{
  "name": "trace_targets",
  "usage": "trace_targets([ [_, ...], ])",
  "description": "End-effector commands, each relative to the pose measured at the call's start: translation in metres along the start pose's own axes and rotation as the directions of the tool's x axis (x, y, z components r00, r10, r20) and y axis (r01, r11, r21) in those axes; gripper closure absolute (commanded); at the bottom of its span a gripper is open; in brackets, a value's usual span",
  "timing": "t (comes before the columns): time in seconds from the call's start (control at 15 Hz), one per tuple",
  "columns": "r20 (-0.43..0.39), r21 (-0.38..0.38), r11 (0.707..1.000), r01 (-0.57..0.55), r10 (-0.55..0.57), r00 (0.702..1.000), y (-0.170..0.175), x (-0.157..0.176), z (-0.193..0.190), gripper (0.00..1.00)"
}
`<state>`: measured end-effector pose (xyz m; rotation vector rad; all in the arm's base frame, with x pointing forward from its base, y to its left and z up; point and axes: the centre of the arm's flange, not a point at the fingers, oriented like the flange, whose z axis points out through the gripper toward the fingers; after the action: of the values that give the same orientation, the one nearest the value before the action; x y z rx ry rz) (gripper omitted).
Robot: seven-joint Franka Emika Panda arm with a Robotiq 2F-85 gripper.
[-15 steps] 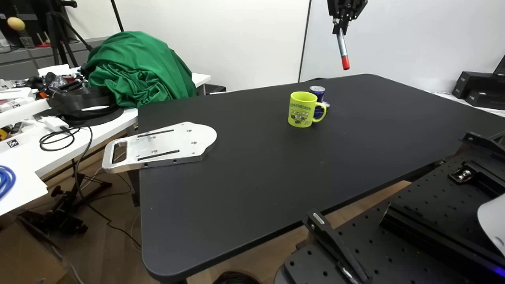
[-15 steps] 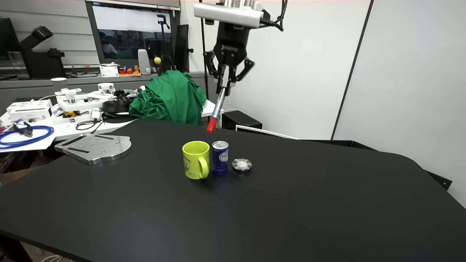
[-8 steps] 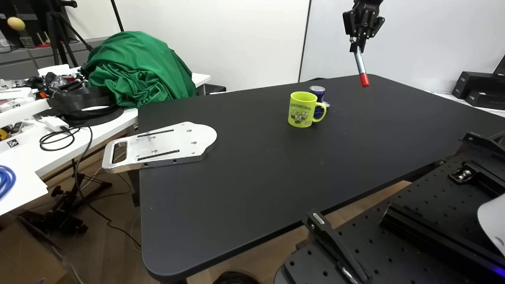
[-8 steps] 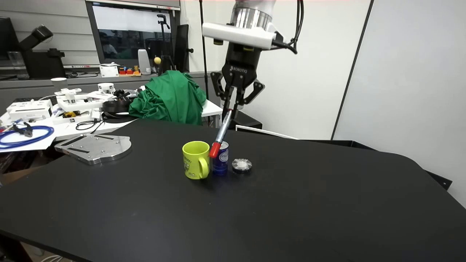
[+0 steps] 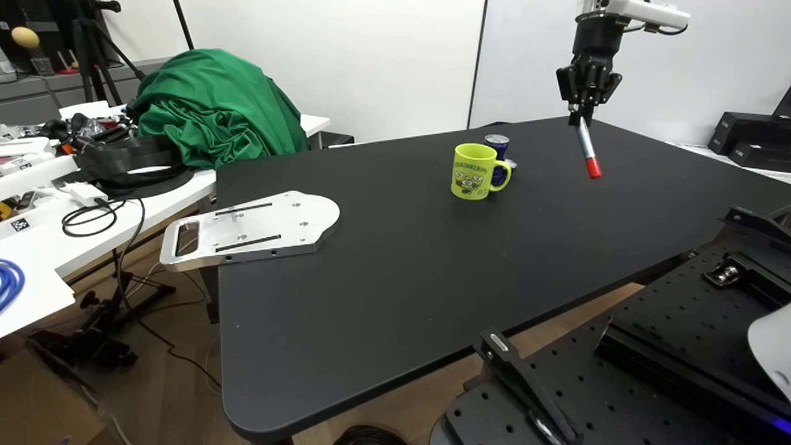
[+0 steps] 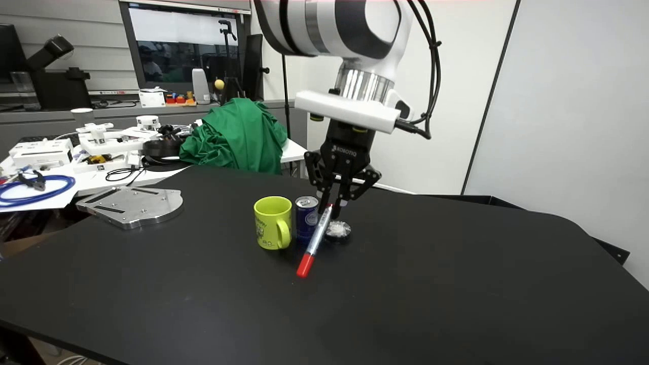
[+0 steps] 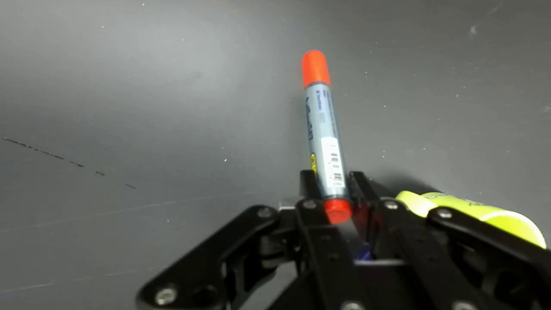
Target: Pick up the marker, put it in the mug, remove it from the mug, put it on the table, and then put it back in the mug
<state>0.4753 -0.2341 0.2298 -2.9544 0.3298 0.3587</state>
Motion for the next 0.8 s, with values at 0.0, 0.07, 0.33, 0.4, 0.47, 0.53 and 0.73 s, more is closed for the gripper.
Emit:
trace_targets([
  [0.0, 0.008, -0.019, 1.0, -0.01, 0.01, 1.0, 0.013, -0.002, 0.029, 0.94],
  [0.07, 0.014, -0.019, 1.0, -0.016, 0.016, 1.0, 0.018, -0.002, 0.039, 0.94],
  [0.33, 0.036, -0.022, 0.999, -0.032, 0.032, 0.999, 0.029, -0.001, 0.07, 0.94],
  [0.4, 0.039, -0.022, 0.999, -0.035, 0.036, 0.999, 0.032, 0.0, 0.076, 0.94],
  [0.47, 0.041, -0.023, 0.999, -0.037, 0.038, 0.998, 0.034, 0.0, 0.082, 0.94],
  [0.53, 0.043, -0.025, 0.999, -0.04, 0.041, 0.998, 0.036, 0.001, 0.087, 0.94],
  [0.73, 0.044, -0.03, 0.998, -0.046, 0.047, 0.998, 0.037, 0.004, 0.097, 0.94],
])
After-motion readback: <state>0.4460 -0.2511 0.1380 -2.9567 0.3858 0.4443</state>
